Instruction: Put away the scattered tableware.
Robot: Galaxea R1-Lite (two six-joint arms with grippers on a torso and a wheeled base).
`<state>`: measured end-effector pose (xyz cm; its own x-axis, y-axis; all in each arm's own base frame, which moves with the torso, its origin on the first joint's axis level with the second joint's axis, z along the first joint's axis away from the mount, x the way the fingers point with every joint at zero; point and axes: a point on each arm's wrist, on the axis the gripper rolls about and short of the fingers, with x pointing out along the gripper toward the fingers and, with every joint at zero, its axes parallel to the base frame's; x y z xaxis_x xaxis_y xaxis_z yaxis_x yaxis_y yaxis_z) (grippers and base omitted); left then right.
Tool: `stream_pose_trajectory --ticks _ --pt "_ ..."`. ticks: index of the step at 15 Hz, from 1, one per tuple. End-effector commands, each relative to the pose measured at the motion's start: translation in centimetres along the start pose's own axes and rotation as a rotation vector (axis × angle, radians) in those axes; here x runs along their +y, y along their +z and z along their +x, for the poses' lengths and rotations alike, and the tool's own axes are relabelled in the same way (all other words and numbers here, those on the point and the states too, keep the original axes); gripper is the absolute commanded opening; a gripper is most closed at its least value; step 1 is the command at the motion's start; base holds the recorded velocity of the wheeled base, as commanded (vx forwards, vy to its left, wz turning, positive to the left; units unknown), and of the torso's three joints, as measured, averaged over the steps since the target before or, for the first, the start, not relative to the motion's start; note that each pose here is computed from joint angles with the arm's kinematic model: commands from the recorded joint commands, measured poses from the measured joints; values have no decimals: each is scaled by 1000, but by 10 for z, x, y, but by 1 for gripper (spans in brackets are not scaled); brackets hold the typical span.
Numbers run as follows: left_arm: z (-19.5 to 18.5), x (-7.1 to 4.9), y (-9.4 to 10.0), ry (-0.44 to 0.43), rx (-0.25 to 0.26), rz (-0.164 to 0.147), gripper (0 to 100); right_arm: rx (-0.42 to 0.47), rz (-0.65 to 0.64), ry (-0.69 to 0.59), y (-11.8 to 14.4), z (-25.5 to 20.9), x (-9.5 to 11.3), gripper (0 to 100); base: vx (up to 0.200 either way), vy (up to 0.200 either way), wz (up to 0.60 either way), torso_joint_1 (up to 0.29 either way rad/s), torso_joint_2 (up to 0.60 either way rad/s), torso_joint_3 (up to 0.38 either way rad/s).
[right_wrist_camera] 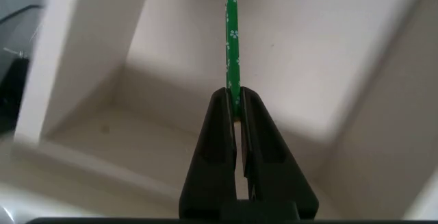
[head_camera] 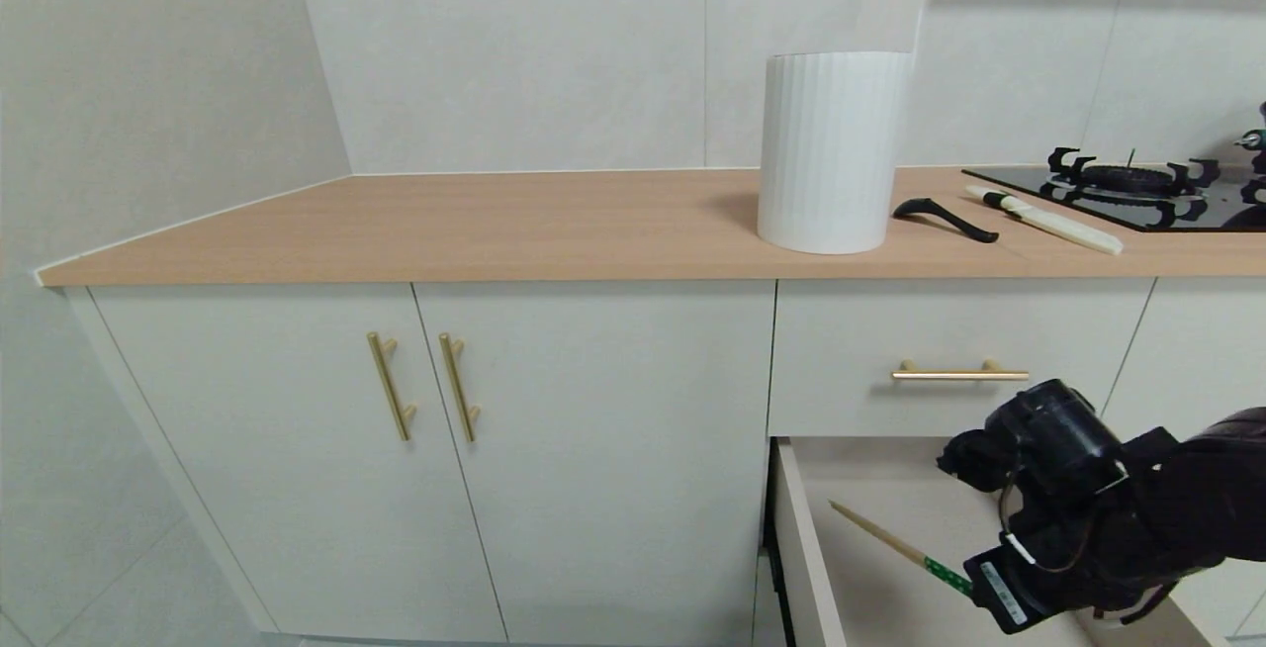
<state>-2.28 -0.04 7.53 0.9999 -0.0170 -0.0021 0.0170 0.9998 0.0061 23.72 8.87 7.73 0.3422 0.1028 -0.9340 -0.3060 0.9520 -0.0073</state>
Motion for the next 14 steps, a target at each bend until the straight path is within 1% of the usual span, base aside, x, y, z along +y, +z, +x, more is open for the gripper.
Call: stream_pose_trajectory --ticks 1,2,7,10,14 --pt "0 0 0 0 -1 2 100 113 79 -10 10 60 1 0 0 0 0 0 0 0" --pt "0 0 0 0 -1 0 100 106 104 -13 11 70 3 0 0 0 0 0 0 0" --pt "0 0 0 0 -1 0 100 149 92 -14 6 88 17 0 0 0 0 0 0 0" --pt "0 0 0 0 -1 0 100 131 110 -51 6 102 23 0 0 0 0 0 0 0" --pt "0 0 0 0 -1 0 100 127 120 -59 6 103 23 0 0 0 0 0 0 0"
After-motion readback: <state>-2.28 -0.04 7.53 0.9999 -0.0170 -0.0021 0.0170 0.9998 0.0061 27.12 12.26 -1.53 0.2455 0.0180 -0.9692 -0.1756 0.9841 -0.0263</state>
